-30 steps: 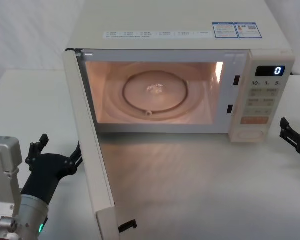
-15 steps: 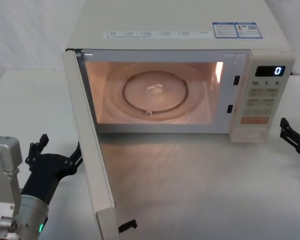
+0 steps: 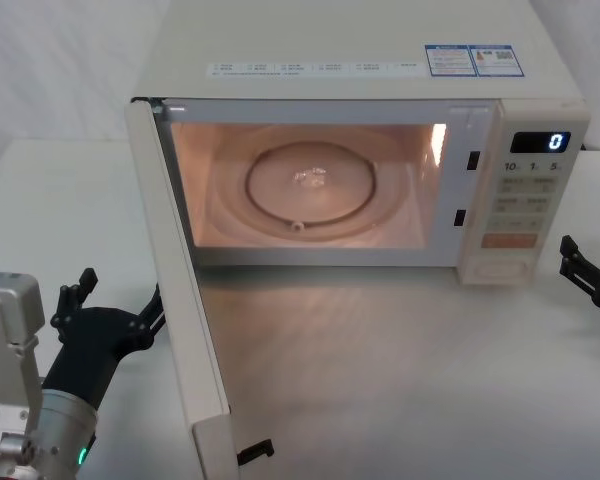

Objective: Press the button to open the microwave door with one hand; close the microwave door with the other hand.

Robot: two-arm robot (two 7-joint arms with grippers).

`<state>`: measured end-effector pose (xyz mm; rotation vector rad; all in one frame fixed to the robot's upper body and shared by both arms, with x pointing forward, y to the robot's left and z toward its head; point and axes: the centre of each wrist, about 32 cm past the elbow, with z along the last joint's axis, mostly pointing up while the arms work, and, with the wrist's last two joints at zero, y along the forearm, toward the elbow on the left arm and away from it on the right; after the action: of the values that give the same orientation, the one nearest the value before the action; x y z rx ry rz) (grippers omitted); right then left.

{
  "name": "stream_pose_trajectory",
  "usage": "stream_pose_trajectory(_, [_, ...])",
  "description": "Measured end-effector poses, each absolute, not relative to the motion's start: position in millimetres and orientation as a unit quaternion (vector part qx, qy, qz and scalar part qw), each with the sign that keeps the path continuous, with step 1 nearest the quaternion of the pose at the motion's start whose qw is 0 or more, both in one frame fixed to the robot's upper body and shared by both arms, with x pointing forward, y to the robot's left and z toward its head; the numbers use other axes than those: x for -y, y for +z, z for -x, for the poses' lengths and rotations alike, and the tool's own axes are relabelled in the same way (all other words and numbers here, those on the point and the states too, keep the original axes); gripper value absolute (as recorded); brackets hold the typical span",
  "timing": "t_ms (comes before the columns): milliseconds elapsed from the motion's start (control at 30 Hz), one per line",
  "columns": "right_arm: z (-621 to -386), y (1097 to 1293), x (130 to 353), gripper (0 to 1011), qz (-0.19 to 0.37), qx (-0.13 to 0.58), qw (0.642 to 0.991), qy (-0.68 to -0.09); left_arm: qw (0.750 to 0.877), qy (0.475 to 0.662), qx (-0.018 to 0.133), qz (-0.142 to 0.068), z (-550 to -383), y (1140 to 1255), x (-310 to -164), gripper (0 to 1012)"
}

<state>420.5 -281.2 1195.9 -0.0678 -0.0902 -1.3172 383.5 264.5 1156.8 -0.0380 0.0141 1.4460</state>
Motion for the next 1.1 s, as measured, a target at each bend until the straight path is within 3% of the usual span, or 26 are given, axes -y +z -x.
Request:
stream_pose_trajectory(833, [-420.5, 1195.9, 281.2, 1002, 0.032, 0.042, 0.789, -0.612, 0.75, 0.662, -0.006, 0.017, -383.5, 1156.8, -264.5, 1001])
stream_pose_trajectory(1100, [-420.5, 1195.9, 281.1, 1002, 0.032, 0.042, 0.789, -0.612, 0.75, 0.662, -0.006, 0.017, -383.5, 1156.8, -264.5, 821])
